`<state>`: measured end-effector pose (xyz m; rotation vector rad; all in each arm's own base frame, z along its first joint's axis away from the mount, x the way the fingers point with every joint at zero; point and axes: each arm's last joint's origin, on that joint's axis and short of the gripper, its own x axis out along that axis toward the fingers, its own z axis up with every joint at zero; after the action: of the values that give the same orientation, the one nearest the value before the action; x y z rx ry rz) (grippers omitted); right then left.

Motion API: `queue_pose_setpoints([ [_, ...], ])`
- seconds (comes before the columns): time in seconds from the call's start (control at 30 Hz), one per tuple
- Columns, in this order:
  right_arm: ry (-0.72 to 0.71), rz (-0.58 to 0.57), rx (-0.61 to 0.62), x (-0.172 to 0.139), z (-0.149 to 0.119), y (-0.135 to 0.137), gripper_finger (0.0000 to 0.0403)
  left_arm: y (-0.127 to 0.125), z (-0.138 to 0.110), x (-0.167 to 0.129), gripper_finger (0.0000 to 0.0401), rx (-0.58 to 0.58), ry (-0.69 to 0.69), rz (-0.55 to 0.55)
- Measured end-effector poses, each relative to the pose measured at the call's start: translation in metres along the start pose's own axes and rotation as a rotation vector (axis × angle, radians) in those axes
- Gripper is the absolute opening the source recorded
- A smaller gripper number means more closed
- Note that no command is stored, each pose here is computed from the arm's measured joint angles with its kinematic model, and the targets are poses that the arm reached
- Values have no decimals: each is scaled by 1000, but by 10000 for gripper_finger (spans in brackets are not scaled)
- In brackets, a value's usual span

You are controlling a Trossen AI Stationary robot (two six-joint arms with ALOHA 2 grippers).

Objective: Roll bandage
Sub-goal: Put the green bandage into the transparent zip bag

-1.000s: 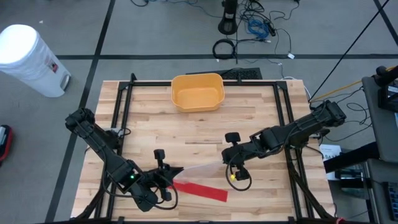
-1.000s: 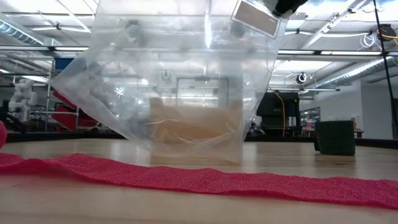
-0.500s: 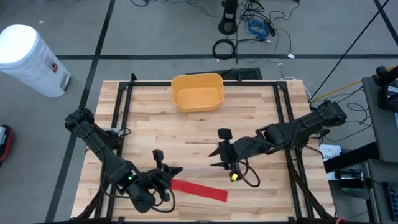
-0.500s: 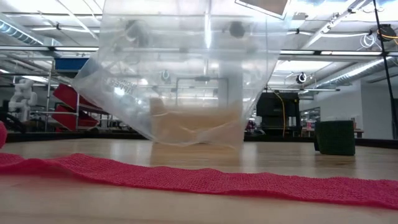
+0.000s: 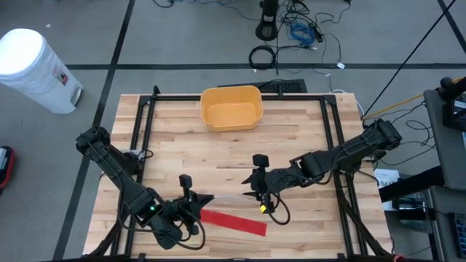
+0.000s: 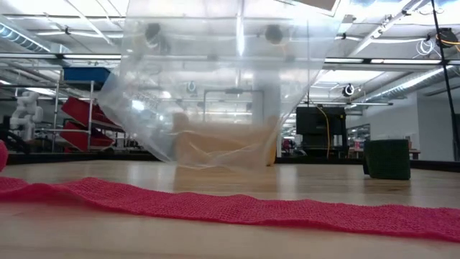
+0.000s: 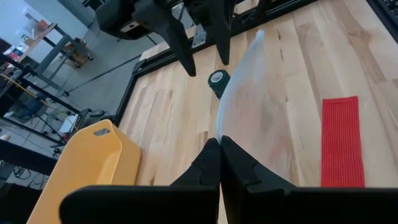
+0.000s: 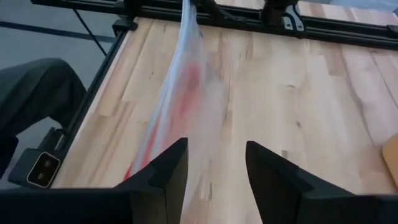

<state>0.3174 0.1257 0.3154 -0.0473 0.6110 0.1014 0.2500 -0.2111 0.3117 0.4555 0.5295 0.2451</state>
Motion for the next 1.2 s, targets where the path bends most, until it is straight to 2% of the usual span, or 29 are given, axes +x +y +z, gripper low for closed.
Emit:
queue_pose_setpoints([
  [0.53, -35, 40, -11, -3, 2, 11, 148, 0, 0, 0, 0, -7, 1, 0],
  [1.2, -10, 26, -6, 0, -1, 11, 148, -1, 0, 1, 0, -10, 0, -1],
])
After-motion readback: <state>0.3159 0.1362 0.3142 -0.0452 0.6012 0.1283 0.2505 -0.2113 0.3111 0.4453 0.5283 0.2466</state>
